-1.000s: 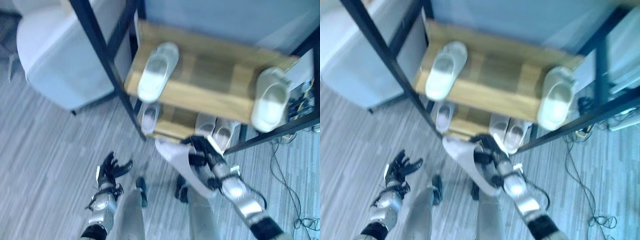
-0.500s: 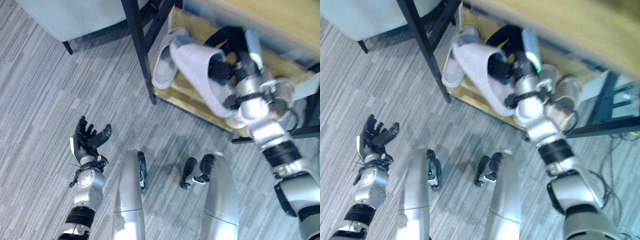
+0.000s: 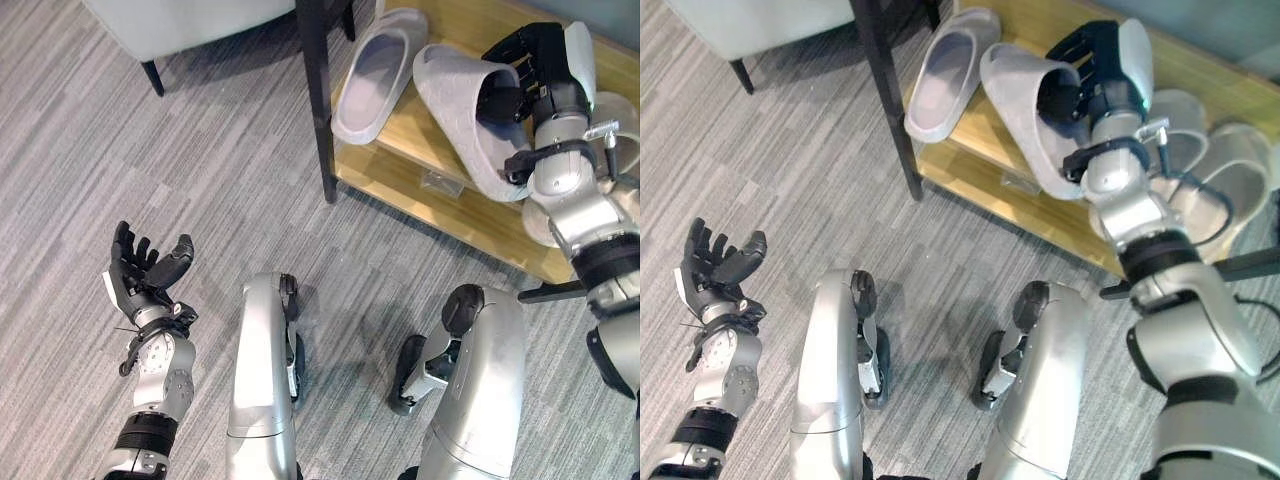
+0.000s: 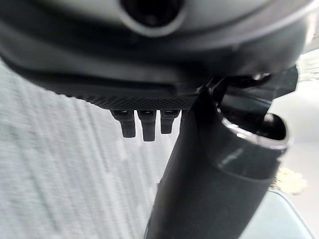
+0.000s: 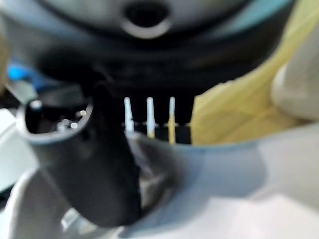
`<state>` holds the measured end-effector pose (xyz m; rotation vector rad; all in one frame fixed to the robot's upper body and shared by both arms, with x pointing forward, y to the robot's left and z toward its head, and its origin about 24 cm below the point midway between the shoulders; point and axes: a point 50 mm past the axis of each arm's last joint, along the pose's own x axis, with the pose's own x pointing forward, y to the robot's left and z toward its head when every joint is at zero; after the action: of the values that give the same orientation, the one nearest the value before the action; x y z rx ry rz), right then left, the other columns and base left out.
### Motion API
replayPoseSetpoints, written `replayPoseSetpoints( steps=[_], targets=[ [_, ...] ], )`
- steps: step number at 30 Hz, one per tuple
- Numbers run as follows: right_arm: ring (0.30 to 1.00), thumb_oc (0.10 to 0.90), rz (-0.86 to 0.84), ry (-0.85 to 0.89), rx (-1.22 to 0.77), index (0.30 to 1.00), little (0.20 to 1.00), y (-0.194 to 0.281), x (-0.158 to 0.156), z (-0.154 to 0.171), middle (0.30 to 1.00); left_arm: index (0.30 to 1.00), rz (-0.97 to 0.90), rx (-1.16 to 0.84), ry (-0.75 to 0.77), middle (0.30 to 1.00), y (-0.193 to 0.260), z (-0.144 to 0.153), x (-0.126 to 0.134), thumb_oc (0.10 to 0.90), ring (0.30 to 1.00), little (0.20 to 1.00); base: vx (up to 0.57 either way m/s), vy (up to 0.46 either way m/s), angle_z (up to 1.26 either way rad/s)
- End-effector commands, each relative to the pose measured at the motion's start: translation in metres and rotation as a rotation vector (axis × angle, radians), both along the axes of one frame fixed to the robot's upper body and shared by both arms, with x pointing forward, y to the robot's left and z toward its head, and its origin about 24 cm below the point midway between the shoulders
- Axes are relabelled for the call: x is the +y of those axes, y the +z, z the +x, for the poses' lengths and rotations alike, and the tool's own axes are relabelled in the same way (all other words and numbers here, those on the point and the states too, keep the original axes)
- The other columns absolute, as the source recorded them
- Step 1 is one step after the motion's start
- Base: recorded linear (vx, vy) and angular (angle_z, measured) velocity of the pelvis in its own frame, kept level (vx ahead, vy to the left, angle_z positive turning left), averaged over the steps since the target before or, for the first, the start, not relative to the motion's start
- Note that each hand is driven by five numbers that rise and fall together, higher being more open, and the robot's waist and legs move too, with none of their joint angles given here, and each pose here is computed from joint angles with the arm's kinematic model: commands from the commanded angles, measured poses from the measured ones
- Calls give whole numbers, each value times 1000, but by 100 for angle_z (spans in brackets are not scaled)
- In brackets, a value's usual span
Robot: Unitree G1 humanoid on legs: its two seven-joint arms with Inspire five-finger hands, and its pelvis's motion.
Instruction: Arrange the slippers neatly on the shoe rack.
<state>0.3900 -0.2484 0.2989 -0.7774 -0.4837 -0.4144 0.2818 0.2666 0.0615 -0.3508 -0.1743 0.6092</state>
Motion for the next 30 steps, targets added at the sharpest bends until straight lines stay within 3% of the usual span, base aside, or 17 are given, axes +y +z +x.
replayPoseSetpoints(
  steps=[1, 2, 8, 15, 19, 26, 30],
  targets=[
    [340, 427, 56, 45, -298, 340, 340, 84, 10, -18, 340, 900, 136, -253, -6, 900, 54, 2, 7, 800, 900, 900, 0, 0, 0],
    [900, 800, 78, 18, -287, 900, 900, 84, 3, -17, 900, 900, 147, -251, -12, 900, 54, 2, 6, 800, 900, 900, -11, 17, 6],
    [900, 800, 153, -53, -213, 900, 900, 79, -12, -9, 900, 900, 185, -281, -54, 900, 61, 0, -6, 800, 900, 900, -3, 3, 2],
    [900, 800, 136, -41, -134, 900, 900, 73, 1, 2, 900, 900, 249, -328, -111, 900, 76, 3, -17, 800, 900, 900, 0, 0, 0],
    [900, 800, 120, 22, -108, 900, 900, 66, 25, 9, 900, 900, 265, -329, -151, 900, 80, 7, -23, 800, 900, 900, -1, 4, -1],
    [900, 800, -2, -8, -98, 900, 900, 57, 55, 16, 900, 900, 304, -334, -218, 900, 86, 3, -35, 800, 900, 900, -2, 5, 0],
    [900, 800, -76, -116, -77, 900, 900, 51, 50, 18, 900, 900, 334, -357, -216, 900, 95, 2, -37, 800, 900, 900, -18, 28, -2]
  ],
)
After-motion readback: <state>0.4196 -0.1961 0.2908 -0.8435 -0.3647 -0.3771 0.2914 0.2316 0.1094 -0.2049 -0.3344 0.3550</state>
